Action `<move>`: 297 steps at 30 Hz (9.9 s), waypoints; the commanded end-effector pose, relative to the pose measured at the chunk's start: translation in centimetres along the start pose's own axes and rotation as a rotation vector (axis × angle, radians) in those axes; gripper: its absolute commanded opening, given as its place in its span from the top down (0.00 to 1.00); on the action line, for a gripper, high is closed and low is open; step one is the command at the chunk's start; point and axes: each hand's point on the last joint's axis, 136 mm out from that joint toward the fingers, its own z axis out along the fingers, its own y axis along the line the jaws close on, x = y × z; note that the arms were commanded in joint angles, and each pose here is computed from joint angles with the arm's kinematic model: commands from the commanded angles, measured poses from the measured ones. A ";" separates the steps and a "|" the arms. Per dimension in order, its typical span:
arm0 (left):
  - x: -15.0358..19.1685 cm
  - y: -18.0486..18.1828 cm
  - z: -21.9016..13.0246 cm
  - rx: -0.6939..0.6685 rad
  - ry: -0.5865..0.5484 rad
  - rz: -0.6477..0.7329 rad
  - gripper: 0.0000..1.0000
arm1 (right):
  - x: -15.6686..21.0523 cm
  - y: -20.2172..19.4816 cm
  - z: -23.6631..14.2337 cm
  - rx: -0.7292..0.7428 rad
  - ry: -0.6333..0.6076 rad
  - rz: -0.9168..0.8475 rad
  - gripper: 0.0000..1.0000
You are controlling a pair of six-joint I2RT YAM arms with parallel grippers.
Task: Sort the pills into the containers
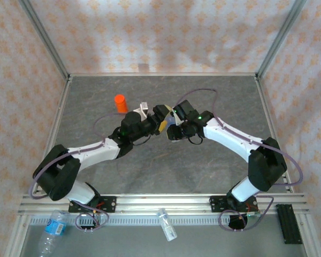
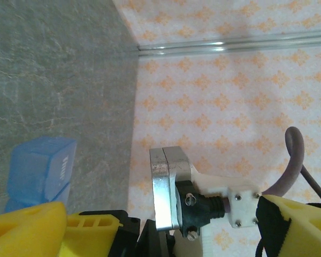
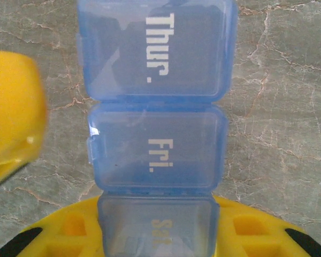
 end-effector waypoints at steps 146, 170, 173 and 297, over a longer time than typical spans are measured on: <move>-4.0 3.1 -3.9 -0.186 -0.200 0.110 0.05 | 9.0 -7.4 7.5 0.288 0.219 -0.026 0.42; -1.3 -0.2 -4.3 -0.081 -0.053 -0.016 0.05 | 1.2 1.5 -2.7 -0.053 -0.063 -0.107 0.75; -0.8 -1.2 -4.2 -0.061 -0.039 -0.010 0.05 | 0.6 2.1 -3.5 -0.070 -0.083 -0.107 0.75; -7.0 4.5 -7.6 -0.371 -0.214 0.214 0.02 | 6.2 -9.5 5.0 0.610 0.236 -0.116 0.31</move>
